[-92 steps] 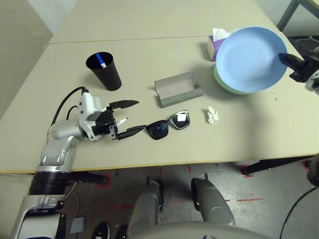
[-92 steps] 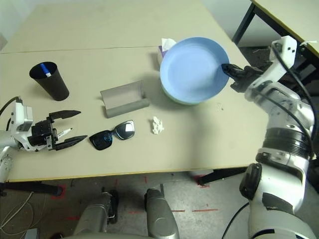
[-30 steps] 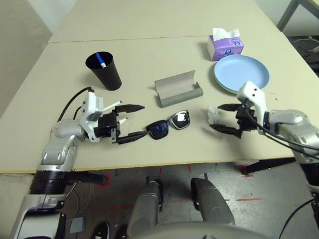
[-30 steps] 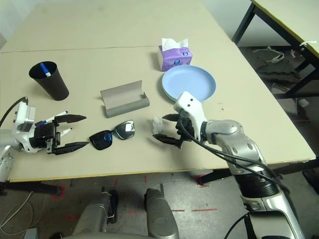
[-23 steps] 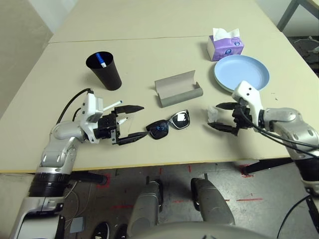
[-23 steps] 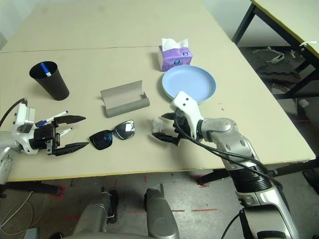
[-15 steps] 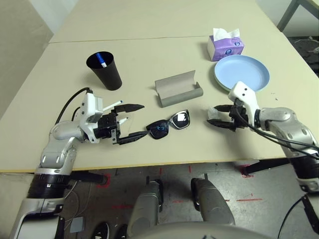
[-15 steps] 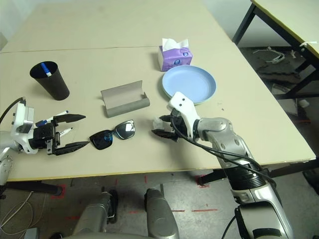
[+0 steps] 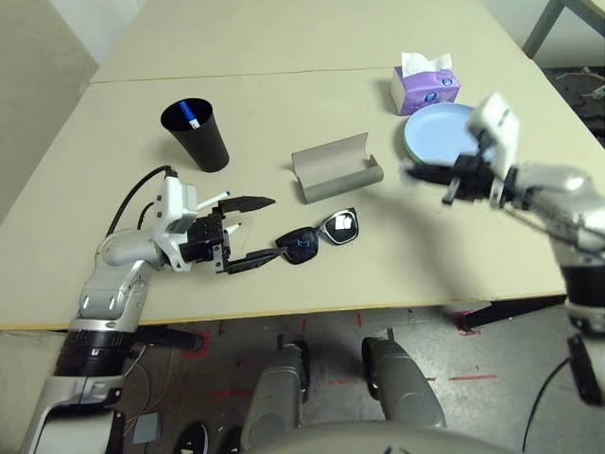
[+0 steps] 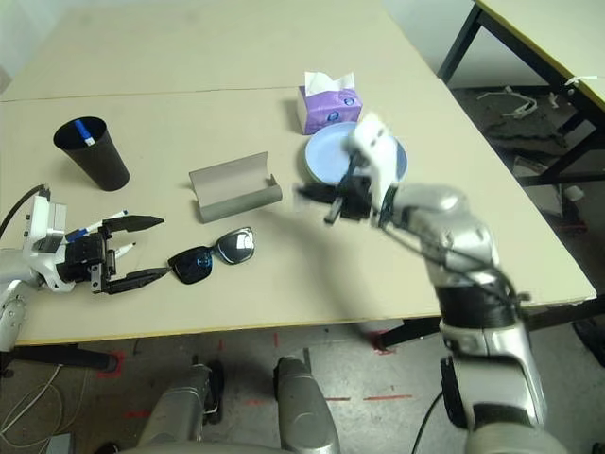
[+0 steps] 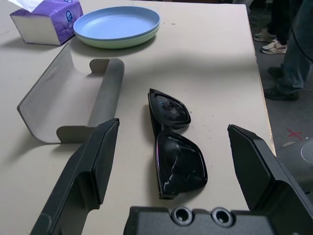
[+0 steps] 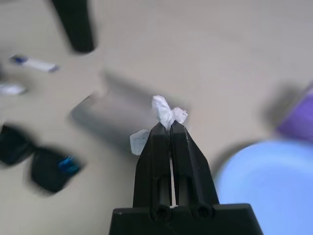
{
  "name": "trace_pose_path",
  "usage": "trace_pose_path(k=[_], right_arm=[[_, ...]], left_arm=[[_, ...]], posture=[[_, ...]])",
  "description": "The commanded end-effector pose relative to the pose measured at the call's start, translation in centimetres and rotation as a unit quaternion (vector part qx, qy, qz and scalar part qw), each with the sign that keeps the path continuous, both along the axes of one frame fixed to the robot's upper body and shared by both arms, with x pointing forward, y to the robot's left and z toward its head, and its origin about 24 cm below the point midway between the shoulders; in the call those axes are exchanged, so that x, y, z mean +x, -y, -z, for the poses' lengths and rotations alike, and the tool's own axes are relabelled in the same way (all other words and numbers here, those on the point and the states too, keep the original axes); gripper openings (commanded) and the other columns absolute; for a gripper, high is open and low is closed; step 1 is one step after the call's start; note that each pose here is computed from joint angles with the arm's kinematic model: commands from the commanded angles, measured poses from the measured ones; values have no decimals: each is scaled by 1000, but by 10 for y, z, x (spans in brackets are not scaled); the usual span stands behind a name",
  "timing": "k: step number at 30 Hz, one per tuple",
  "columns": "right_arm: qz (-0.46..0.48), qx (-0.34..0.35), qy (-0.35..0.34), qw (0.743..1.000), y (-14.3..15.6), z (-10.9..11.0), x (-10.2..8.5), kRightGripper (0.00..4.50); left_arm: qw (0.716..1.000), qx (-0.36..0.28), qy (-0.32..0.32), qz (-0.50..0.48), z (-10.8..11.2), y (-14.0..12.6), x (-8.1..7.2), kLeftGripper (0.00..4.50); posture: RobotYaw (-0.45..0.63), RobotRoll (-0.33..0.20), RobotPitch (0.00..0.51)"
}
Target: Organize and tidy the items on the table.
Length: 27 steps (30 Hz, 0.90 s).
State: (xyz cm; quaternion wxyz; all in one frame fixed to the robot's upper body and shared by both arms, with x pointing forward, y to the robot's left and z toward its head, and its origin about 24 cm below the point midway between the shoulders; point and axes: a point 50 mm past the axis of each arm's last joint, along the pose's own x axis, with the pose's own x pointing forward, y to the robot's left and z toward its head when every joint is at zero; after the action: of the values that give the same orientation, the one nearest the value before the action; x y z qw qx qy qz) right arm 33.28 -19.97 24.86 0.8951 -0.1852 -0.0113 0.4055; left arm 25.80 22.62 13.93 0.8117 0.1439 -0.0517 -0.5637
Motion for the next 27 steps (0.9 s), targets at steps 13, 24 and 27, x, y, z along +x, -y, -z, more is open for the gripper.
trace_pose_path(k=[13, 24, 27], right_arm=[[187, -97, 46, 977, 32, 17, 35, 3168], [-77, -198, -64, 975, -37, -12, -37, 4483], [-170, -252, -63, 951, -75, -3, -53, 4483]], left_arm=[[1000, 11, -9, -6, 11, -2, -5, 4500], [1000, 17, -15, 14, 10, -1, -2, 4500], [999, 26, -25, 24, 11, -5, -8, 4500]], posture=[[-216, 0, 221], [-281, 0, 217], [-292, 0, 214]])
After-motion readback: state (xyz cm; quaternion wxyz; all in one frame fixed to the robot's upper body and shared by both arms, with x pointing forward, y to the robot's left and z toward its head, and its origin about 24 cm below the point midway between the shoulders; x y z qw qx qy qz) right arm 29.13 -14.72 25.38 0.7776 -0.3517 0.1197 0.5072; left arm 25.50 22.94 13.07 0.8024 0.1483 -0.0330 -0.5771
